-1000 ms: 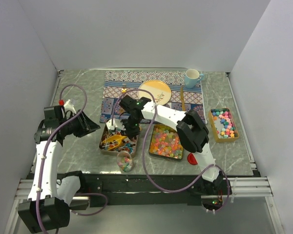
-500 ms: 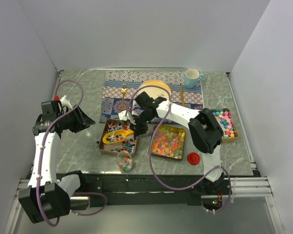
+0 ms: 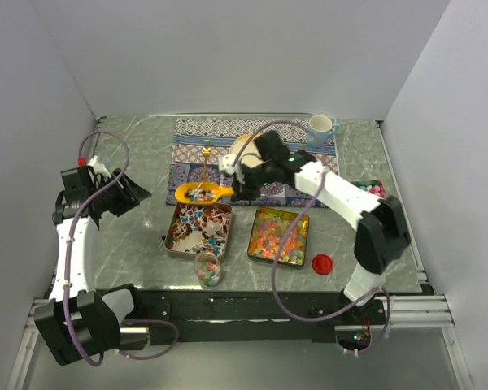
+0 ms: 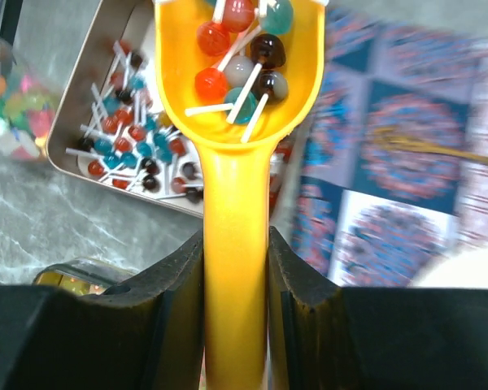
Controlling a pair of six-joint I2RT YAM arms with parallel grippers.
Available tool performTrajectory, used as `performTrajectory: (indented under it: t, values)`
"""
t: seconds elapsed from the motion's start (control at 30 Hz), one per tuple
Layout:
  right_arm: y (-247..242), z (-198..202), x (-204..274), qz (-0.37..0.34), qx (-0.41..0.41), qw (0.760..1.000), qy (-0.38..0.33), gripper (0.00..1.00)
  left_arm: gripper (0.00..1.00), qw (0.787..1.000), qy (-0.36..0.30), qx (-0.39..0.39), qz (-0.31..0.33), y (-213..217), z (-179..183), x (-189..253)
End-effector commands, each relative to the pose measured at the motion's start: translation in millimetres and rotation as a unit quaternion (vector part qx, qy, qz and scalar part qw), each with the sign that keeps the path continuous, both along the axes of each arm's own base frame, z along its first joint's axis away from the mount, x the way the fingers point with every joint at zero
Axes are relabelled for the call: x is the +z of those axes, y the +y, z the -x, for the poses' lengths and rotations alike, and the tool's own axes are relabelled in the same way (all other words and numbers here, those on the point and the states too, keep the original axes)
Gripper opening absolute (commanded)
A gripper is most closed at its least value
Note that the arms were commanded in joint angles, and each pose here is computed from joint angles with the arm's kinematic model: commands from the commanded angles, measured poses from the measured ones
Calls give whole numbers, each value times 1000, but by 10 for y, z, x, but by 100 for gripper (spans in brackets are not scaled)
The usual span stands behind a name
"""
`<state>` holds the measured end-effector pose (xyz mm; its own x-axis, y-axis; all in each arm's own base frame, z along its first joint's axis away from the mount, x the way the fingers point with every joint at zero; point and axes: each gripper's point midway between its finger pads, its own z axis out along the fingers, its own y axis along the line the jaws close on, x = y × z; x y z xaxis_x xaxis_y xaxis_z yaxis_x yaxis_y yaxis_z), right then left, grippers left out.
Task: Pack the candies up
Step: Scoop the fake candies from the storage box, then place the fake candies in the packing bottle.
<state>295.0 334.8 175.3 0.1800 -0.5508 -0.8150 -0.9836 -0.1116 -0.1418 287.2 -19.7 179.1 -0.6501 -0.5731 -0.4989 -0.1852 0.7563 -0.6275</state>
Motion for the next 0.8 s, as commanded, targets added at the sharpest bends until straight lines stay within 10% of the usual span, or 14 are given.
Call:
performTrajectory:
  t: [0.0,0.77]
  values:
    - [-49,85,635,-75,-18,996,-36,0,59,998,-55,19,19,28,-128,122]
    - [-1085,984,334,238,107,955,-140,0,68,993,-110,38,-11,124,-70,156]
